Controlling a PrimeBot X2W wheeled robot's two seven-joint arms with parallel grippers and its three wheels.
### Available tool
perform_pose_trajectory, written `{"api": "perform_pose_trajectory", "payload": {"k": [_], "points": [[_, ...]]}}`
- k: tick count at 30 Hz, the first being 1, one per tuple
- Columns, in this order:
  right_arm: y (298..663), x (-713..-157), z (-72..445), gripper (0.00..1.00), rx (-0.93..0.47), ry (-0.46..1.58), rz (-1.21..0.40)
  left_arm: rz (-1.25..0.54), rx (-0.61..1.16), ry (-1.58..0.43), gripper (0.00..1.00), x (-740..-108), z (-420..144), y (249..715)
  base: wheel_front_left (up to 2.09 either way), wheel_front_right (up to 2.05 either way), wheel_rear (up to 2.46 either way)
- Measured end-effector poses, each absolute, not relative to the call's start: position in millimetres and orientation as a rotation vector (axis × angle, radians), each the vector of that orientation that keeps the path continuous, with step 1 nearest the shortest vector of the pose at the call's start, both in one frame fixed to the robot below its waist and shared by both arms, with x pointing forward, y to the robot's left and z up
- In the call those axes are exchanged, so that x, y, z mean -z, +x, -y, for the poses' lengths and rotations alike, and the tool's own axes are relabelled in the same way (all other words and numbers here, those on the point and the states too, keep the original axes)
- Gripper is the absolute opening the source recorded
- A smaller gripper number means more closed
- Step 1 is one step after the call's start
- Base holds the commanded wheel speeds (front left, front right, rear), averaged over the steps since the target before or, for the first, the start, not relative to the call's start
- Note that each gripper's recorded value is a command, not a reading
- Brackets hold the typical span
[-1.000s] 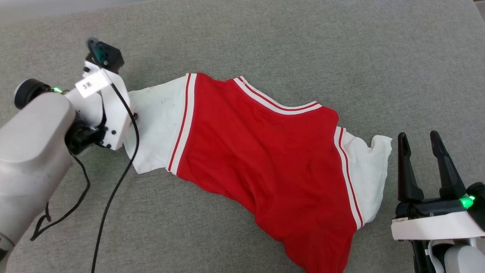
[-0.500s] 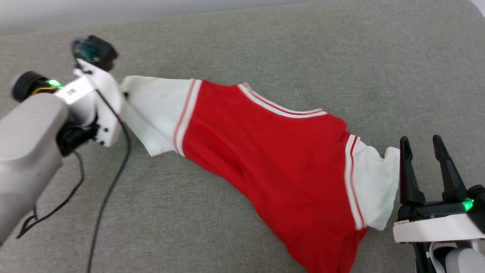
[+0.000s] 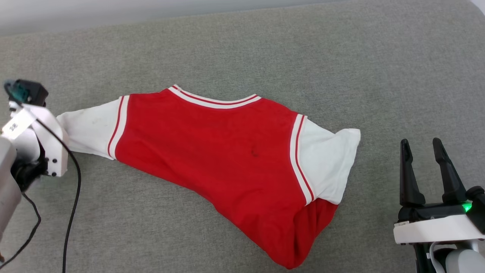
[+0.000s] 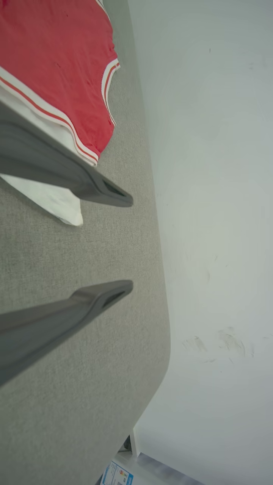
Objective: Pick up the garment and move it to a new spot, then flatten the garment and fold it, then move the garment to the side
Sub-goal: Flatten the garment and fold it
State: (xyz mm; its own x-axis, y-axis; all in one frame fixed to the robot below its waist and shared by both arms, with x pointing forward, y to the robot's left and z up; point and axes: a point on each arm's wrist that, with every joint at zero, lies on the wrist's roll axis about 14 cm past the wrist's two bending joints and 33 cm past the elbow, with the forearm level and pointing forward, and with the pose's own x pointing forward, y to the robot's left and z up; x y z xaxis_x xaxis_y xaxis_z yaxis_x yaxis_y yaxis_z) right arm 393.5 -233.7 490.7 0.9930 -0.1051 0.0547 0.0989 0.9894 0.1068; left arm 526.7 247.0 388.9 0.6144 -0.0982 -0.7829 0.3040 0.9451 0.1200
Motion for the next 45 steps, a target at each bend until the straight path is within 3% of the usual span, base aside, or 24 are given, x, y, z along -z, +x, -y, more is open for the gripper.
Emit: {"api": "perform_pose_trajectory", "payload": {"k": [5, 6, 7, 8, 16, 24, 28, 36, 45], "points": [[390, -490, 240, 1.0, 0.119, 0.093, 0.056, -0.889, 0.213, 0.203, 0.0, -372, -244, 519, 0.0, 0.0, 0.0], [390, -491, 240, 1.0, 0.12, 0.088, 0.059, -0.877, 0.213, 0.195, 0.16, -372, -242, 519, 0.0, 0.0, 0.0], [390, -493, 240, 1.0, 0.12, 0.082, 0.064, -0.856, 0.215, 0.189, 0.97, -373, -241, 520, 0.0, 0.0, 0.0], [390, -496, 241, 1.0, 0.12, 0.076, 0.072, -0.823, 0.219, 0.19, 1.0, -377, -239, 521, 0.0, 0.0, 0.0], [390, -550, 244, 1.0, 0.114, -0.04, 0.22, -0.355, 0.222, 0.206, 1.0, -456, -220, 541, 0.0, 0.0, 0.0], [404, -599, 229, 1.0, 0.042, -0.14, 0.352, -0.073, 0.148, 0.15, 1.0, -535, -212, 530, 0.0, 0.0, 0.0], [416, -602, 222, 1.0, -0.036, -0.197, 0.347, 0.019, 0.111, 0.142, 1.0, -546, -207, 498, 0.0, 0.0, 0.0], [450, -569, 214, 1.0, -0.196, -0.288, 0.044, 0.133, 0.024, 0.135, 1.0, -553, -208, 441, 0.0, 0.0, 0.0], [438, -485, 203, 1.0, -0.369, -0.308, -0.553, 0.141, -0.042, 0.093, 1.0, -538, -206, 401, 0.0, 0.0, 0.0]]}}
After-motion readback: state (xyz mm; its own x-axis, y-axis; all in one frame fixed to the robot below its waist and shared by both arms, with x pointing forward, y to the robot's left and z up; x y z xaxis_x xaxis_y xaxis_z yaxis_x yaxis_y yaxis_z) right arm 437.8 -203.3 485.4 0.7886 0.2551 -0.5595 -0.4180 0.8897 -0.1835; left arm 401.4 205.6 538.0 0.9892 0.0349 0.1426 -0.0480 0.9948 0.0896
